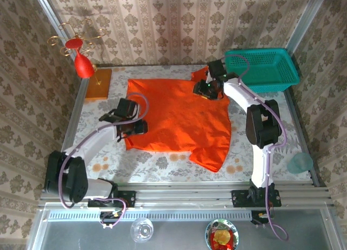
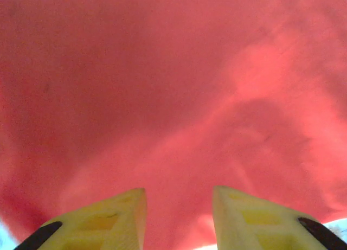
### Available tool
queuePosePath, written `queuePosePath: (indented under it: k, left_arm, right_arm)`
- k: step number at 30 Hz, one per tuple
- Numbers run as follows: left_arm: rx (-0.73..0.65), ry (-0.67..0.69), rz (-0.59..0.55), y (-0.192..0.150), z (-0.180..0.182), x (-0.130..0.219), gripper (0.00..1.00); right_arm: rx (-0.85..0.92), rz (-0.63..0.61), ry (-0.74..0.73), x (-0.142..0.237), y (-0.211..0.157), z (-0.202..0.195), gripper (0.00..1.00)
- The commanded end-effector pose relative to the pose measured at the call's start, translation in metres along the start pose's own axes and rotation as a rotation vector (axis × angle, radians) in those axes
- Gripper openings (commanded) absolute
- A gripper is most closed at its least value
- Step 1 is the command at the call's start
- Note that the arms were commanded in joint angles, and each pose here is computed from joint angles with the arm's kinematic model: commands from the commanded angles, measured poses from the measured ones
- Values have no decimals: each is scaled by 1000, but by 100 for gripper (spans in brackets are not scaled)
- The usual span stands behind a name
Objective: Fold the inside-out t-shirt
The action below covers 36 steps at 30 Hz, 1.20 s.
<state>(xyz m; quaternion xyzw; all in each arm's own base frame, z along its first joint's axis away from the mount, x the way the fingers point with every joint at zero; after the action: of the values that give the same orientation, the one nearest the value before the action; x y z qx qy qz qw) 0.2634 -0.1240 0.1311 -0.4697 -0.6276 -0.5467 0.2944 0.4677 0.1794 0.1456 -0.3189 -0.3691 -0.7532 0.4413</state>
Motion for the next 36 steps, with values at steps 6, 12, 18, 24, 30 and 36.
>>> queuePosePath:
  k: [6, 12, 18, 24, 30, 36]
  left_arm:
    - [185, 283, 66, -60, 41, 17, 36]
    - [269, 375, 143, -75, 51, 6, 40]
    - [270, 417, 153, -69, 55, -7, 39]
    - [245, 423, 155, -59, 52, -10, 39]
    - [228, 409, 144, -52, 48, -9, 37]
    - [222, 391, 137, -48, 45, -13, 36]
  right_arm:
    - [62, 183, -75, 25, -130, -3, 48]
    - [62, 224, -181, 44, -188, -32, 48]
    - [56, 219, -207, 62, -214, -42, 48]
    - [59, 212, -221, 75, -219, -47, 48]
    - [48, 191, -222, 87, -219, -47, 48]
    - [39, 172, -213, 95, -220, -47, 48]
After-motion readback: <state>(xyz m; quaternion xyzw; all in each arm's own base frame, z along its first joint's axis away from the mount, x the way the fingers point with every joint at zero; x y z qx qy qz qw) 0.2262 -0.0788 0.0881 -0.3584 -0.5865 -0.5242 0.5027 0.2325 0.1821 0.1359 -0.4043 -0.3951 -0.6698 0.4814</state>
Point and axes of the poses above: each hand's point on the last joint's axis, 136 mm out from that joint toward the fingers, its own x axis back along the fingers, its own z axis along the line the jaws close on, y = z × x, the point moved 4 cm from there along x, back along the fingers, and after that the axes turned 4 degrees about -x, right-handed, at the moved point
